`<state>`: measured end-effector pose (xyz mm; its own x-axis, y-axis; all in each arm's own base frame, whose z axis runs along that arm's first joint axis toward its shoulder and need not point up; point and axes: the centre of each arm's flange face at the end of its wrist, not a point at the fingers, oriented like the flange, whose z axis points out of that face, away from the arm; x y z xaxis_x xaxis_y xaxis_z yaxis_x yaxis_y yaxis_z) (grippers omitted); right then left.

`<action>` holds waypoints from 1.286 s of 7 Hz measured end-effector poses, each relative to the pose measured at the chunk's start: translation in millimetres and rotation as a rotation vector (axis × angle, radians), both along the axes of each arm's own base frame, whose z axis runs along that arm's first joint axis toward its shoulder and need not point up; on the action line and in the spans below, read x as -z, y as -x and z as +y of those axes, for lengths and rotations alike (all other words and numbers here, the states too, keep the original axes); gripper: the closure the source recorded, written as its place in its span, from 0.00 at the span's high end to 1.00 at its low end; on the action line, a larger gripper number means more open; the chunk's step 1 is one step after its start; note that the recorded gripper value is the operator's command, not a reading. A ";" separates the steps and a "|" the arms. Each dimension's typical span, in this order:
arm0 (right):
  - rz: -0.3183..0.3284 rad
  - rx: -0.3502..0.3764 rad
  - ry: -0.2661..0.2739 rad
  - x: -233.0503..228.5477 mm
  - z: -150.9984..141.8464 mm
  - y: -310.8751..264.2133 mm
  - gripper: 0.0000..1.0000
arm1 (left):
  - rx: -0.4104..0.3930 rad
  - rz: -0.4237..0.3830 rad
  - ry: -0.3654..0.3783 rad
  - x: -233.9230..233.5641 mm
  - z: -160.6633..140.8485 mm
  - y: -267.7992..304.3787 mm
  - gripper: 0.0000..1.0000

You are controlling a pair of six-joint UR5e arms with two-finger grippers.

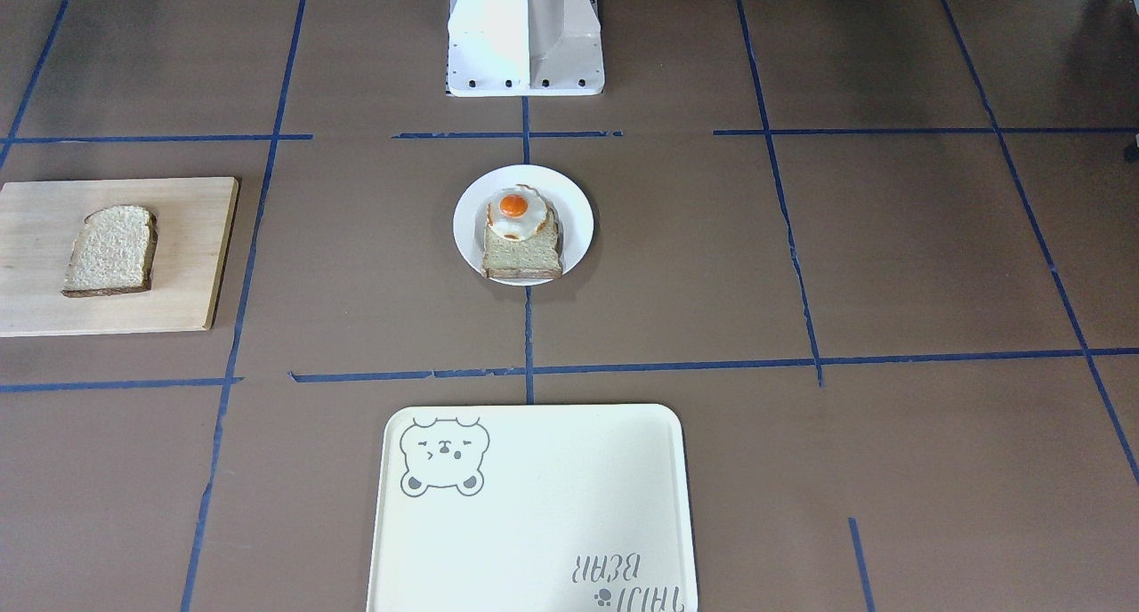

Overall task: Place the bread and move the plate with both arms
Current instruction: 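Grasp the bread slice on the bamboo board with the right gripper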

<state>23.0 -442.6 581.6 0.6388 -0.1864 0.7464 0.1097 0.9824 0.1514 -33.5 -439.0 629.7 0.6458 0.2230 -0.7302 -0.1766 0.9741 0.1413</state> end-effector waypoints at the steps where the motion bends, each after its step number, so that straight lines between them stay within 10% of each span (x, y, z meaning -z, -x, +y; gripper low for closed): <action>1: -0.026 -0.051 0.000 2.7 1.4 14.7 1.00 | 0.000 0.000 0.000 -0.3 0.0 -0.1 1.00; 5: -0.169 -0.255 -0.005 -35.9 24.4 112.8 0.99 | -0.001 0.002 -0.004 1.4 -0.2 -0.4 1.00; 9: -0.176 -0.243 0.014 -66.2 40.2 175.4 0.91 | -0.001 0.002 -0.008 3.7 -0.3 -0.1 1.00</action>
<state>-152.4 -402.3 647.8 0.5237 -0.0325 0.8513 -0.1560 0.9787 0.1333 -33.3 -439.3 625.9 0.6441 0.2298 -0.7296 -0.1773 0.9727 0.1498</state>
